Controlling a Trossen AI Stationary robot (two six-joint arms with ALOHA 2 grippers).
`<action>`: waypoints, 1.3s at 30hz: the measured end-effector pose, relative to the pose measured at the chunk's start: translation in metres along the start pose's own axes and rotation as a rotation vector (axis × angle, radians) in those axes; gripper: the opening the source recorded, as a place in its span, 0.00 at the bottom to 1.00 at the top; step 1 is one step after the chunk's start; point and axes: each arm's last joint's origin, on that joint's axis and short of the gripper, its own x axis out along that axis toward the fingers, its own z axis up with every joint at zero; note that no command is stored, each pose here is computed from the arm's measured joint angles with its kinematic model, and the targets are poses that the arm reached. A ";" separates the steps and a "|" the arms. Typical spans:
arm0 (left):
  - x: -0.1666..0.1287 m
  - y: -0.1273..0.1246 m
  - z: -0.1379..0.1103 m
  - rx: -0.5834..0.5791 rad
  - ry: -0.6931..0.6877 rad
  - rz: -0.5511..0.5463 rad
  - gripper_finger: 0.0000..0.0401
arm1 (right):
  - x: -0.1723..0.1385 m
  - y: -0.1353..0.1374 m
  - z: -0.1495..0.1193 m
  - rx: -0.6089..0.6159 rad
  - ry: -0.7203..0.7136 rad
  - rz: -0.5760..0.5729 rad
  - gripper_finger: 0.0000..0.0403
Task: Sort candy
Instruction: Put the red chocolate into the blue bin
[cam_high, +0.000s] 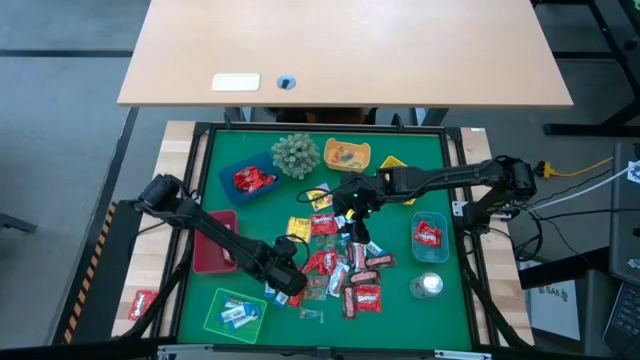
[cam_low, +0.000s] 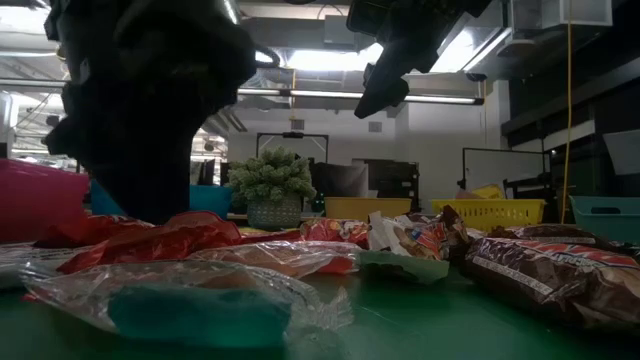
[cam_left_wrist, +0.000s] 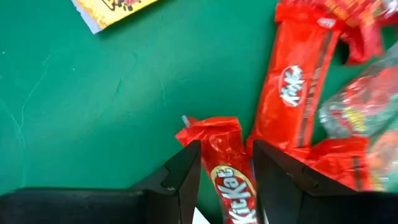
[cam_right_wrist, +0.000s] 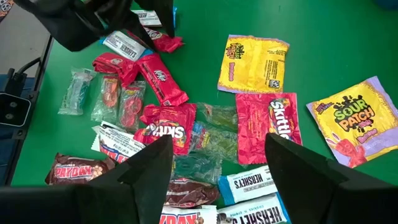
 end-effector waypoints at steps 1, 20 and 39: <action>0.002 0.000 -0.001 0.005 0.001 0.007 0.33 | 0.000 0.000 0.000 0.000 0.000 0.000 0.63; 0.008 0.000 0.001 0.010 -0.025 0.026 0.06 | 0.000 0.000 -0.001 0.004 0.006 0.001 0.63; -0.057 0.029 0.068 0.168 -0.099 -0.049 0.00 | -0.001 0.000 -0.011 0.035 0.115 0.008 0.63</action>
